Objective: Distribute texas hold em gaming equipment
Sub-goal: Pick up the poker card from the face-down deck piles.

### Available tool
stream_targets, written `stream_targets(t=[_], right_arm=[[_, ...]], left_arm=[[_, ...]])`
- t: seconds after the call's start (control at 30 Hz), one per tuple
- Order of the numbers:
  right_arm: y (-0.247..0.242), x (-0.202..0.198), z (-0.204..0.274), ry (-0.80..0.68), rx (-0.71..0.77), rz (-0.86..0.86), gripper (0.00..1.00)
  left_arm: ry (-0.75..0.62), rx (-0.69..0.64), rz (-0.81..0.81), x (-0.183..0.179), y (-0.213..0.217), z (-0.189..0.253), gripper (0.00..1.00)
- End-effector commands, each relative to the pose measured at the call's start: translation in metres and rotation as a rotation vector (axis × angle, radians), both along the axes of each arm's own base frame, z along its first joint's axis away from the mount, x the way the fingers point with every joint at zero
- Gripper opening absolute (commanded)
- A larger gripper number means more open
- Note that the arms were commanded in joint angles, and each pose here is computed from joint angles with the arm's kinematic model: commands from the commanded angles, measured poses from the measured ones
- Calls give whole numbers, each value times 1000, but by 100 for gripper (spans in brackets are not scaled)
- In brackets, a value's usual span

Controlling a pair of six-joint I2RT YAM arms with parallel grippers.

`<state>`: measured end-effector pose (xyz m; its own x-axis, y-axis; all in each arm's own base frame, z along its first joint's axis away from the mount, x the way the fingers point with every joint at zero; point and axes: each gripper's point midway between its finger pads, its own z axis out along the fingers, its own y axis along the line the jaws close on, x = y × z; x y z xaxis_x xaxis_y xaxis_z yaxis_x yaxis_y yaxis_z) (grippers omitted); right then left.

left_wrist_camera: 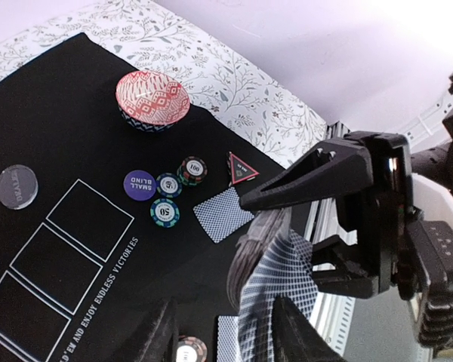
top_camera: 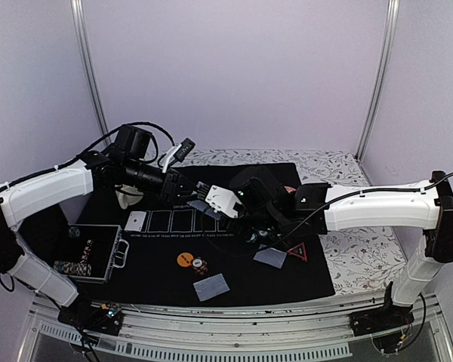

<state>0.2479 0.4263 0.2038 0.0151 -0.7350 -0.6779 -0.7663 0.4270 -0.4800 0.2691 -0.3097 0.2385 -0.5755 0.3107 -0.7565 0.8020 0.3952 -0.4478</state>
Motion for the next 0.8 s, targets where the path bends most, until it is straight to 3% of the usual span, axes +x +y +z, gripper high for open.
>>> stream_targets(t=[0.0, 0.23, 0.57, 0.77], right_arm=[[-1, 4, 19, -18, 49, -18, 55], [-2, 5, 18, -18, 47, -21, 54], [-2, 4, 18, -17, 48, -20, 53], [-3, 4, 18, -17, 45, -21, 53]], left_arm=[[-21, -23, -11, -2, 4, 16, 36], [-26, -19, -8, -3, 7, 19, 20], [-31, -11, -1, -4, 12, 19, 27], [-27, -4, -2, -6, 14, 19, 21]])
